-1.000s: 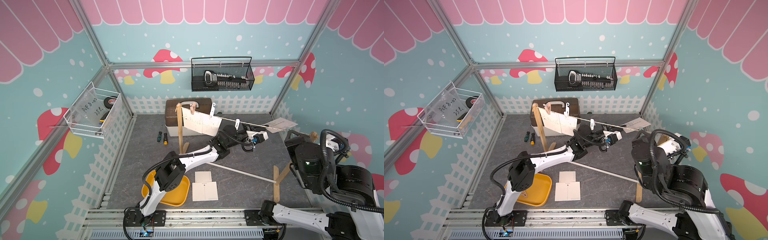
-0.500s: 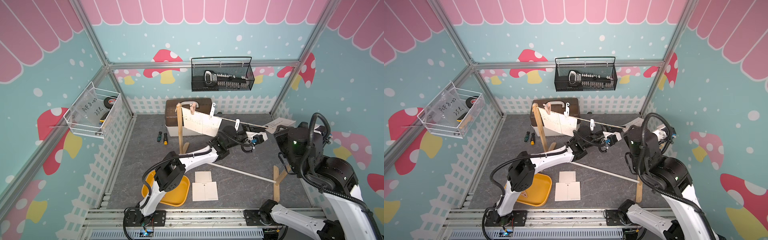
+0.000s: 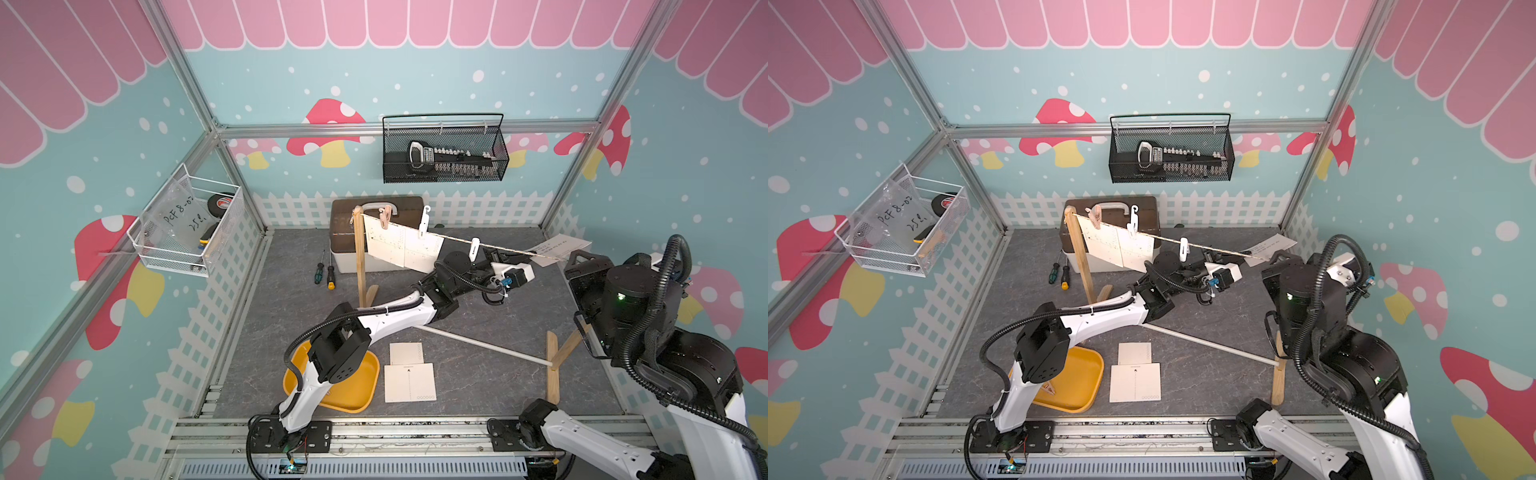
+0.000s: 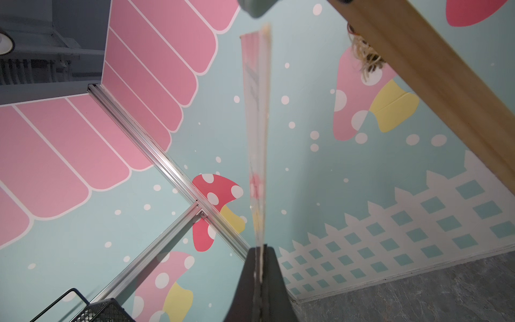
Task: Remove the postcards from the strings
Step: Remove the clamp from the clothesline.
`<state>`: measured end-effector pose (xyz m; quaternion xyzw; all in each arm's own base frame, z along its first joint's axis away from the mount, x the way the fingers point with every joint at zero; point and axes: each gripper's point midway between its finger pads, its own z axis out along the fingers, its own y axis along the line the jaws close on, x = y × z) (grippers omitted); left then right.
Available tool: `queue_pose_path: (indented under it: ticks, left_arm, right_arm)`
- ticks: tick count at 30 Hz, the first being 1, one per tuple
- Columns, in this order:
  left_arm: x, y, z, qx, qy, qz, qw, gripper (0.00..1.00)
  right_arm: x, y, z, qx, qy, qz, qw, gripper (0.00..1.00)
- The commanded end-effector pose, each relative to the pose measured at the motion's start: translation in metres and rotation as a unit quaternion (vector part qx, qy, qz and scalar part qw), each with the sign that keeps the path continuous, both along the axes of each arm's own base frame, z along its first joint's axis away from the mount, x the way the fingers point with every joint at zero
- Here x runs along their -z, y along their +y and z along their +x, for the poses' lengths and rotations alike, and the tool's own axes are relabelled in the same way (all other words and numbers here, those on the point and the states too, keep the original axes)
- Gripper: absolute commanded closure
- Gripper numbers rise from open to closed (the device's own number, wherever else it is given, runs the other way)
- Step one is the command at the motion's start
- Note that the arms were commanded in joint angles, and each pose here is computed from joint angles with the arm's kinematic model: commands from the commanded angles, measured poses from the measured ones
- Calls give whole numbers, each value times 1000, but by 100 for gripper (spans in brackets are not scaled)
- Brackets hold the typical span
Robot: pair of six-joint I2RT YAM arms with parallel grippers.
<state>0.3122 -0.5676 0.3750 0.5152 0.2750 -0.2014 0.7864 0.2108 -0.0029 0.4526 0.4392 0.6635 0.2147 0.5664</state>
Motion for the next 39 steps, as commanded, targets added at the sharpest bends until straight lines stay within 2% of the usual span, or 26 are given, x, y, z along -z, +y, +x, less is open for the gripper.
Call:
queue_pose_path:
  ticks: [1,24,29,39]
  left_arm:
    - [-18,9,-5,6,-13,-16,1000,100]
    - [-12,10,-6,6,-14,-9,1000,100]
    - [-5,10,-9,7,-12,-5,1000,100]
    - [30,9,-42,11,-6,14,1000,100]
  right_arm:
    - [1,-8,-1,19,0,-10,1000,49]
    - [-2,1,9,6,1,-6,1000,76]
    - [-4,1,9,5,-1,-10,1000,79]
    - [-20,7,6,-28,-14,-22,999,85]
